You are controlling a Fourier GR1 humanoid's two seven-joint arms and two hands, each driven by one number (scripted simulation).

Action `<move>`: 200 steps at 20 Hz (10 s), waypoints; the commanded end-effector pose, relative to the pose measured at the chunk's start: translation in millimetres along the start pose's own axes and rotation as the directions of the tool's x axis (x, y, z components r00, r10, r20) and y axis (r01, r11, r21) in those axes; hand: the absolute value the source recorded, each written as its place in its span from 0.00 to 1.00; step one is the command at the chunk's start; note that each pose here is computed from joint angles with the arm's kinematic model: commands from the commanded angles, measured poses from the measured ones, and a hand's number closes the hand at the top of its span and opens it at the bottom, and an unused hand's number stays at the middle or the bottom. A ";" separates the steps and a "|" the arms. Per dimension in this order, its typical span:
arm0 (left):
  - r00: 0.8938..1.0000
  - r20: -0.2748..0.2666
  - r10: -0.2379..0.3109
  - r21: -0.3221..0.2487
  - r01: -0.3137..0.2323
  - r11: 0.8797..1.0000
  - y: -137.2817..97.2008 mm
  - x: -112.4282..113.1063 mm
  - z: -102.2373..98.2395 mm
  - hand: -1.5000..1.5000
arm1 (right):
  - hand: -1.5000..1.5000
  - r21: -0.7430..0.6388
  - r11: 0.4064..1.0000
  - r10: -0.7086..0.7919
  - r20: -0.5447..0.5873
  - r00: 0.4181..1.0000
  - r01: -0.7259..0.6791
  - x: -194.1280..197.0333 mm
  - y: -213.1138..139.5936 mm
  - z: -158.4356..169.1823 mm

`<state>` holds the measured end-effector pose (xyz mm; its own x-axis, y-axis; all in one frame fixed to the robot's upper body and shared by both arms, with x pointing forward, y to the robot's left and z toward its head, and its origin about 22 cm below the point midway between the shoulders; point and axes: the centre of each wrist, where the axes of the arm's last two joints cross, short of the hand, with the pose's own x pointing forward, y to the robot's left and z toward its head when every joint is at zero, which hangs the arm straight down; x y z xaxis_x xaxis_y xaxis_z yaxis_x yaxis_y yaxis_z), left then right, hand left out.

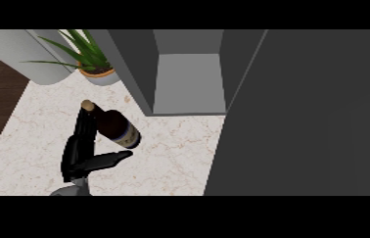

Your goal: Pick up the wine, place it into the cabinet and close the cabinet

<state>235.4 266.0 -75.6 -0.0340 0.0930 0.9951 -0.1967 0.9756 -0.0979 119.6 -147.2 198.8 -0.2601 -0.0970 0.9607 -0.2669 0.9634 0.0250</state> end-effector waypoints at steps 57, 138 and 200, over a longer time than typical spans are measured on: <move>0.979 0.062 0.196 -0.510 -0.138 0.849 -55.9 16.8 9.9 1.00 | 0.00 -0.072 0.997 0.030 0.107 0.994 -0.022 17.0 -15.0 41.3; 0.964 0.132 -0.232 -0.124 0.248 0.961 -188.7 84.8 -161.8 0.00 | 0.00 0.032 0.999 0.003 0.129 0.992 -0.007 -8.8 -20.8 51.4; 0.956 0.013 0.295 -0.524 -0.244 0.816 -192.1 54.0 -118.5 0.00 | 0.00 -0.082 0.995 0.061 0.072 0.996 -0.055 0.0 -32.6 65.8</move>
<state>406.5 99.9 20.5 -0.1551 0.3386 0.9281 0.3561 0.8954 -0.2672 88.4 -195.1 147.9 -0.3690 0.0709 0.9267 -0.1391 0.9817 -0.1305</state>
